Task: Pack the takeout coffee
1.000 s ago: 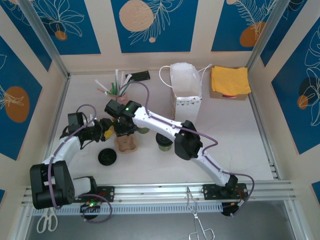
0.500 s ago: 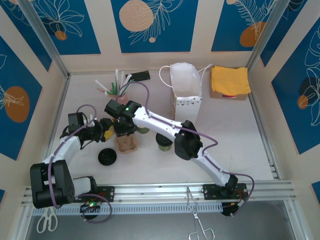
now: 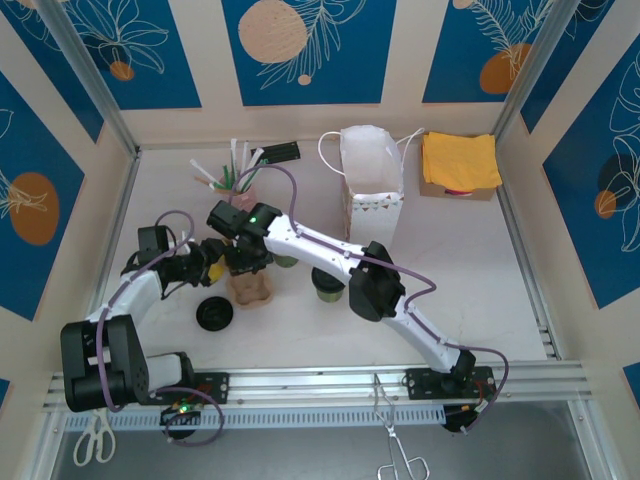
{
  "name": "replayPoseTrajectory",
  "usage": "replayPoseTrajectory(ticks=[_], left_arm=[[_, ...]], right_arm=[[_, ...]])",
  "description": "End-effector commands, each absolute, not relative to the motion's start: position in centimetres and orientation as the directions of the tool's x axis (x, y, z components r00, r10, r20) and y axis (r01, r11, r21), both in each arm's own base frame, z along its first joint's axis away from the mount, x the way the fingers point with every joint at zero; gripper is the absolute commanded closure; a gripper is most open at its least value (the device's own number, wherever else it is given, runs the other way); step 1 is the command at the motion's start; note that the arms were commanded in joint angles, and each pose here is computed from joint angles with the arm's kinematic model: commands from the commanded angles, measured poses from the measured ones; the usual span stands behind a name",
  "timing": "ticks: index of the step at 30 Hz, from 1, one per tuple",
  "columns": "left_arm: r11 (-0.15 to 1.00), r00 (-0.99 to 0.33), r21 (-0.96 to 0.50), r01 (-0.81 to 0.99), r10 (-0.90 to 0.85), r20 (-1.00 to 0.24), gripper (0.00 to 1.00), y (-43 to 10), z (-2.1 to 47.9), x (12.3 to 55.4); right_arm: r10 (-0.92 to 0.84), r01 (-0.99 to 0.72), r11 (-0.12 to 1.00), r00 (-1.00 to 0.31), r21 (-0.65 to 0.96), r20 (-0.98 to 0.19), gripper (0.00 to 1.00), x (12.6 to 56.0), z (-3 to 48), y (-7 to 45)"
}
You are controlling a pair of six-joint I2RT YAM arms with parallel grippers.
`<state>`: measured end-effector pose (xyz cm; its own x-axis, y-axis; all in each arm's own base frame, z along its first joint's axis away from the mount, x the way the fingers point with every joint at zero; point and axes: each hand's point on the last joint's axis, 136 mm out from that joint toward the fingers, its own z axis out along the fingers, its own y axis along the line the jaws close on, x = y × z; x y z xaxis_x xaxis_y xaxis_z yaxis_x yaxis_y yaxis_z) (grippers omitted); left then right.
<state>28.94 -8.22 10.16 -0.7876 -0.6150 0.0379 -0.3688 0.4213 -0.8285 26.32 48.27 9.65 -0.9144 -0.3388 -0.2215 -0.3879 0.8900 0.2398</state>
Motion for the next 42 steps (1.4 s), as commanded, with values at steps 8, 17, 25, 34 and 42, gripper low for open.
replayPoseTrajectory(ticks=[8,17,25,34,42], left_arm=[[0.512,-0.792,-0.788,-0.342,-0.609,-0.052,0.38,-7.0,11.9,29.0],[0.524,-0.802,-0.782,-0.337,-0.595,-0.053,0.38,-7.0,12.8,28.8],[0.457,-0.800,-0.818,-0.349,-0.600,0.006,0.38,-8.1,13.6,27.0],[0.394,-0.788,-0.839,-0.375,-0.612,0.065,0.39,-9.1,13.8,24.1],[0.371,-0.793,-0.843,-0.389,-0.601,0.101,0.41,-9.9,13.5,21.8]], right_arm=[[-0.335,-0.388,0.877,-0.916,0.284,-0.218,0.68,26.0,11.7,47.8],[-0.317,-0.367,0.876,-0.927,0.312,-0.199,0.68,26.5,11.4,47.4],[-0.316,-0.366,0.874,-0.928,0.320,-0.200,0.68,26.7,11.4,47.5],[-0.314,-0.366,0.868,-0.928,0.335,-0.201,0.68,27.1,11.3,47.6],[-0.299,-0.348,0.871,-0.936,0.346,-0.188,0.68,27.4,11.0,47.6]])
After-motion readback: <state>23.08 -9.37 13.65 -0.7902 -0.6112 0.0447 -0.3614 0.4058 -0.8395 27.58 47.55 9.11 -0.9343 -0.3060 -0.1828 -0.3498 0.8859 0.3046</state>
